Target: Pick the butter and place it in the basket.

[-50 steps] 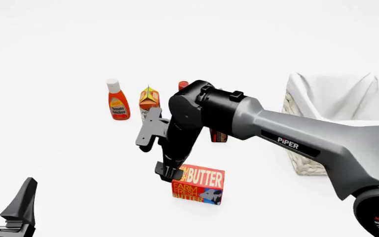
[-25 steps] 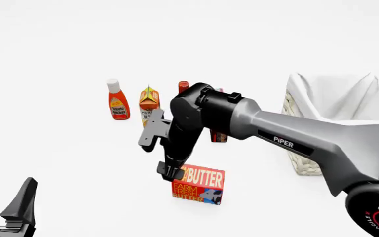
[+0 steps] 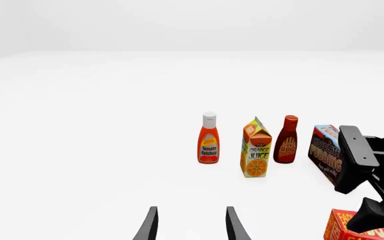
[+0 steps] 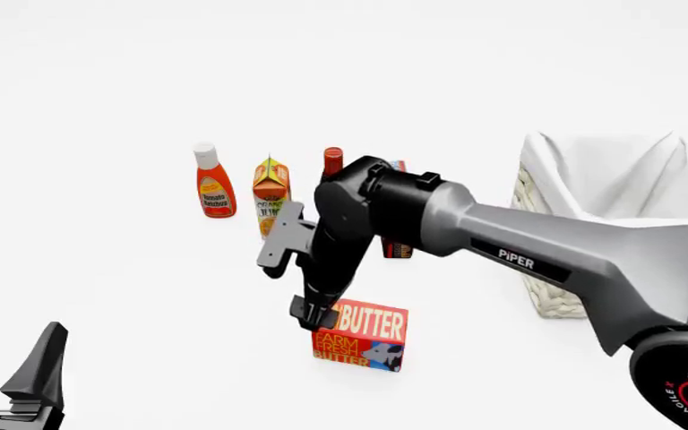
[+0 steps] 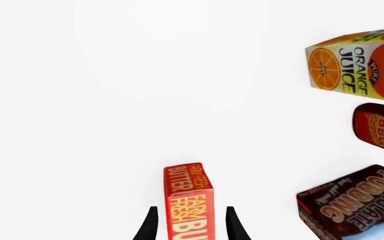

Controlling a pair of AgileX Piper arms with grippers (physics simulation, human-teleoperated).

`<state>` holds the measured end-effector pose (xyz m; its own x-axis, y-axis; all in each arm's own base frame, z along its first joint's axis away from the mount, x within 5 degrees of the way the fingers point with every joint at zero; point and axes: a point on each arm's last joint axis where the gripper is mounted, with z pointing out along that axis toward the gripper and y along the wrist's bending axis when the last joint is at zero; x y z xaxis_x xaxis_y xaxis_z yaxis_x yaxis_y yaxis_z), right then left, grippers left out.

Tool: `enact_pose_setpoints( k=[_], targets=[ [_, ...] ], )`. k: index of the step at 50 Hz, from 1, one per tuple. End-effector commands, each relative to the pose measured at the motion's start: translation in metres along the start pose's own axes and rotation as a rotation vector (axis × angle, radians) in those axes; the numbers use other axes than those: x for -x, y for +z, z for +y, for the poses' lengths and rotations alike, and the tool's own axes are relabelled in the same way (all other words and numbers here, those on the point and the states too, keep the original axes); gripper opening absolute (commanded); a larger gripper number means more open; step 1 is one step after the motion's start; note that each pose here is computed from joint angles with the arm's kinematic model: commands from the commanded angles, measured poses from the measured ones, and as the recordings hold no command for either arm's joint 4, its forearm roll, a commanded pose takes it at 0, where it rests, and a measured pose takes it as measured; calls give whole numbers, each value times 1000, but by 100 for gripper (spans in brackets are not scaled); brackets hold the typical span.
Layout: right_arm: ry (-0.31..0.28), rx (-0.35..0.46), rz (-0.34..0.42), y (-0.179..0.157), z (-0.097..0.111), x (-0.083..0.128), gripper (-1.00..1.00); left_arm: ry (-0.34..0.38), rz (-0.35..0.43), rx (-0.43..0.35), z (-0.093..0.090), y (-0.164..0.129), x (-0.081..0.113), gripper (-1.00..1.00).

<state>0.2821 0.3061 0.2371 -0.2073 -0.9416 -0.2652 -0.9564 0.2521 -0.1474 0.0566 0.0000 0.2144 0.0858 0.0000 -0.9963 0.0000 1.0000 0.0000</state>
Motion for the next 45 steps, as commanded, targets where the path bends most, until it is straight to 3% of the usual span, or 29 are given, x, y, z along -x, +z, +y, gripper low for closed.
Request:
enact_pose_setpoints(
  k=[1,45],
  targets=[
    [5,1,1,3,1,-1,100,0,0,0,0,0,0,100],
    [26,0,6,14,0,-8,100,0,0,0,0,0,0,100]
  ],
)
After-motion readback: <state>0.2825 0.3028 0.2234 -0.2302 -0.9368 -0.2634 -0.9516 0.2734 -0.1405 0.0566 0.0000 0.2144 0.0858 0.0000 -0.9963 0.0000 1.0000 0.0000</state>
